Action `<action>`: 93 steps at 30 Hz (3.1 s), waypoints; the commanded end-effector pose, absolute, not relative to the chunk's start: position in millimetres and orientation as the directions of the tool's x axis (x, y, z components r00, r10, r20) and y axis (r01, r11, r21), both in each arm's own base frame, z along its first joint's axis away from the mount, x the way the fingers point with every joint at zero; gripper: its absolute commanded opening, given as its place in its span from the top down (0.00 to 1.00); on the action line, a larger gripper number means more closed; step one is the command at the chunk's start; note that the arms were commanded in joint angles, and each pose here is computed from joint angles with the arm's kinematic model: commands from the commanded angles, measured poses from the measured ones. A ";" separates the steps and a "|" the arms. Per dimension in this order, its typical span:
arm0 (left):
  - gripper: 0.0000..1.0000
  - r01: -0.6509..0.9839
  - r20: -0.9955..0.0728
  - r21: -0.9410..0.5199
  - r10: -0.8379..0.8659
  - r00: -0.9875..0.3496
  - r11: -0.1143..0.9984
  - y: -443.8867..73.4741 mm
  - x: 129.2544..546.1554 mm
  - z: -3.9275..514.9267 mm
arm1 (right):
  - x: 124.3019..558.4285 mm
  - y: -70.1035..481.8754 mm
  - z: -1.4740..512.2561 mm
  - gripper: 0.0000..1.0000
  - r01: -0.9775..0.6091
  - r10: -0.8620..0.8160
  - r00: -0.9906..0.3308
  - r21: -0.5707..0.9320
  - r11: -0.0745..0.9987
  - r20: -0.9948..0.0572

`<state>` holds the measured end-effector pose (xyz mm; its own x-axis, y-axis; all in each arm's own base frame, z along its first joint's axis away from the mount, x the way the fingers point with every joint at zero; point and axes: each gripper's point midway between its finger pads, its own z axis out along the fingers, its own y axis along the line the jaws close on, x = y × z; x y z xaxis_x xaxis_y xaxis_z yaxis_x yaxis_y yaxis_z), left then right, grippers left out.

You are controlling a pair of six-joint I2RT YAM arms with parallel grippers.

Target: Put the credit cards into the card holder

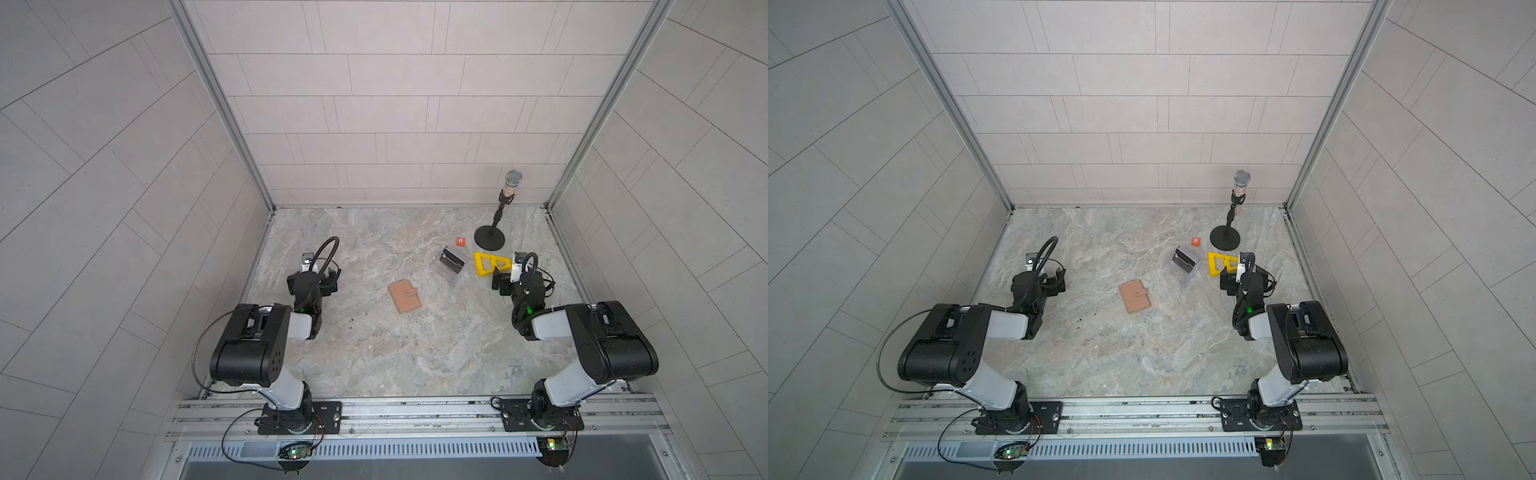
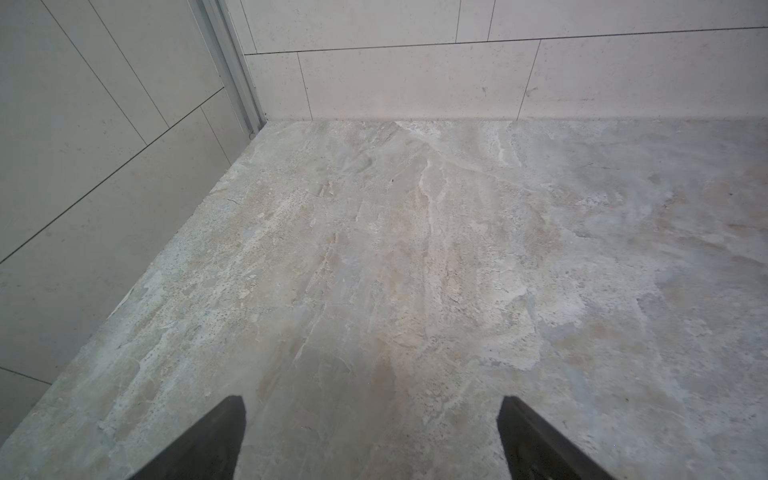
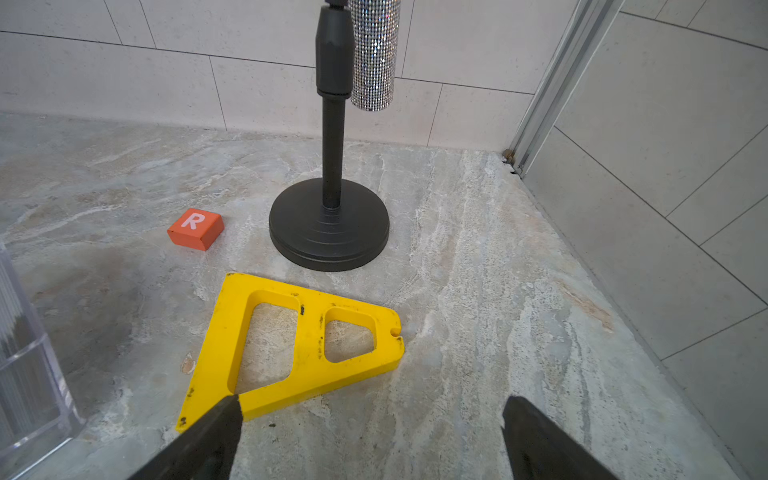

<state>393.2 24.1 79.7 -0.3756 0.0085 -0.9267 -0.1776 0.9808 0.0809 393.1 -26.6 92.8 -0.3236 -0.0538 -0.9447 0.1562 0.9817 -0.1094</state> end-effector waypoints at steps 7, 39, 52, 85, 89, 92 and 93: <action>0.00 -0.168 -0.934 0.081 0.015 -0.357 0.982 21.6 398.1 86.7 | 394.2 -24.9 92.3 0.00 0.146 -0.066 -0.328 -0.119 0.982 -0.942; 0.00 -0.415 -0.969 0.045 -0.061 -0.238 0.909 61.4 365.9 132.6 | 376.9 -41.9 145.0 0.00 0.282 -0.044 -0.294 -0.131 0.950 -0.955; 0.00 -0.254 -0.647 -0.507 -0.559 -0.519 0.824 -33.9 352.3 134.6 | 360.0 76.8 161.5 0.00 -0.164 0.038 -0.592 0.166 0.972 -0.805; 0.51 -0.063 -0.194 -0.704 -0.277 -0.941 0.708 -239.8 348.0 27.7 | 344.0 285.4 67.2 0.43 -0.519 -0.374 -0.796 0.217 0.827 -0.476; 0.61 -0.066 -0.174 -0.724 -0.274 -0.946 0.687 -247.3 348.5 23.2 | 346.9 290.0 58.9 0.45 -0.515 -0.371 -0.801 0.224 0.827 -0.471; 0.65 -0.067 -0.167 -0.728 -0.271 -0.948 0.682 -249.9 347.0 21.1 | 348.8 291.1 55.7 0.46 -0.510 -0.368 -0.803 0.220 0.832 -0.469; 0.66 -0.066 -0.167 -0.727 -0.270 -0.948 0.683 -250.0 346.6 20.4 | 350.0 290.6 55.2 0.46 -0.508 -0.368 -0.803 0.216 0.834 -0.469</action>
<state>351.1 -245.1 26.3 -0.9402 -0.2814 -0.1921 -0.0567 0.6852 -0.7262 350.2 287.9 56.3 -0.8000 -0.3620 -0.4785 -0.5090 0.8316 0.2219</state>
